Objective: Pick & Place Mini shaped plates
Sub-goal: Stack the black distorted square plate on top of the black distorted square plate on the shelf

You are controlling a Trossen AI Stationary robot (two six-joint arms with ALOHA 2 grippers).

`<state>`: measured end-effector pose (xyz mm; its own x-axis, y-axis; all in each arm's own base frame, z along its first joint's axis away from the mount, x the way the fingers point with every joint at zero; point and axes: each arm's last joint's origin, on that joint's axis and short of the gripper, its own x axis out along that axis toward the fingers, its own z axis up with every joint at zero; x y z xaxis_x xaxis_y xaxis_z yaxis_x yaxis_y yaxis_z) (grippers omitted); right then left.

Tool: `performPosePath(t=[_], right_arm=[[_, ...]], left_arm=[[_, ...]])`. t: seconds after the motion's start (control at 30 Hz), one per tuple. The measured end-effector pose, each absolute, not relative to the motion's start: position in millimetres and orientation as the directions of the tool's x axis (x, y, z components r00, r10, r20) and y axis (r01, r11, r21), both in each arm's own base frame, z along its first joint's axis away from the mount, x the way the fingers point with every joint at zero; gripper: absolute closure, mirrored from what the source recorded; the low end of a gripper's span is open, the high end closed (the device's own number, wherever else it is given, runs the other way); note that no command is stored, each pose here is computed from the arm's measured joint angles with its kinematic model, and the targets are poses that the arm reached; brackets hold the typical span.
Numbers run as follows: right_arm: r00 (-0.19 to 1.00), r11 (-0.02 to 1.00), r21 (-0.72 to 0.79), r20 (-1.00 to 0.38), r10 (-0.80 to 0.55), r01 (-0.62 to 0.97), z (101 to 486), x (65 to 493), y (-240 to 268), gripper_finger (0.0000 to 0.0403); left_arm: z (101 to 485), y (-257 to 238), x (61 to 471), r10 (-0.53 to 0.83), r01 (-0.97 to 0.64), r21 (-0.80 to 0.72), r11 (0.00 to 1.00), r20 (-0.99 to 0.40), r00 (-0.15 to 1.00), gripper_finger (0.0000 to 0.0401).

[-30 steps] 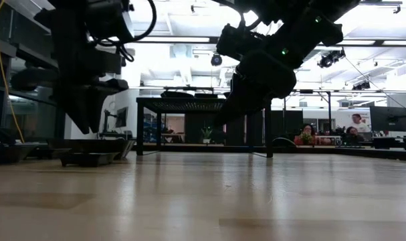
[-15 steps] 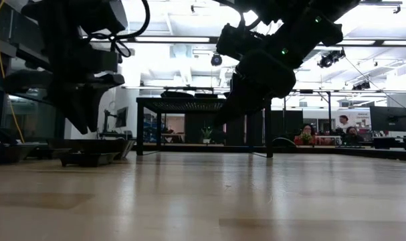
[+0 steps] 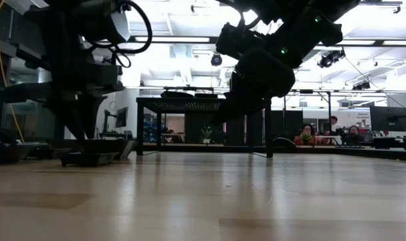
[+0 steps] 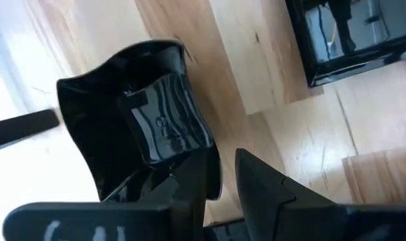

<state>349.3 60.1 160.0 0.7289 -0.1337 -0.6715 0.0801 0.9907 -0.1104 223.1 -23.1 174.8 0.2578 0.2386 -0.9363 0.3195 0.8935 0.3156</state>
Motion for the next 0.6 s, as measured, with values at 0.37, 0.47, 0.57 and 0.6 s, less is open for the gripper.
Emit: performPosePath(t=[0.37,0.47,0.57,0.6], right_arm=[[0.729,0.991,-0.110,-0.672,-0.133,0.080,160.0,349.3,60.1,0.0265],[0.729,0.991,-0.111,-0.671,-0.135,0.080,160.0,349.3,60.1,0.0265],[0.729,0.990,-0.113,-0.671,-0.137,0.082,160.0,349.2,60.0,0.0265],[0.729,0.990,-0.113,-0.671,-0.137,0.082,160.0,349.2,60.0,0.0265]], left_arm=[[176.1,-22.9,215.4,0.215,0.321,0.271,0.907,-0.956,0.201,0.0220],[181.0,-22.1,214.2,0.229,0.237,0.283,0.930,-0.946,0.230,0.0204],[186.9,-21.6,212.0,0.233,0.139,0.275,0.951,-0.937,0.260,0.0202],[188.9,-21.1,211.2,0.245,0.098,0.280,0.955,-0.931,0.270,0.0203]])
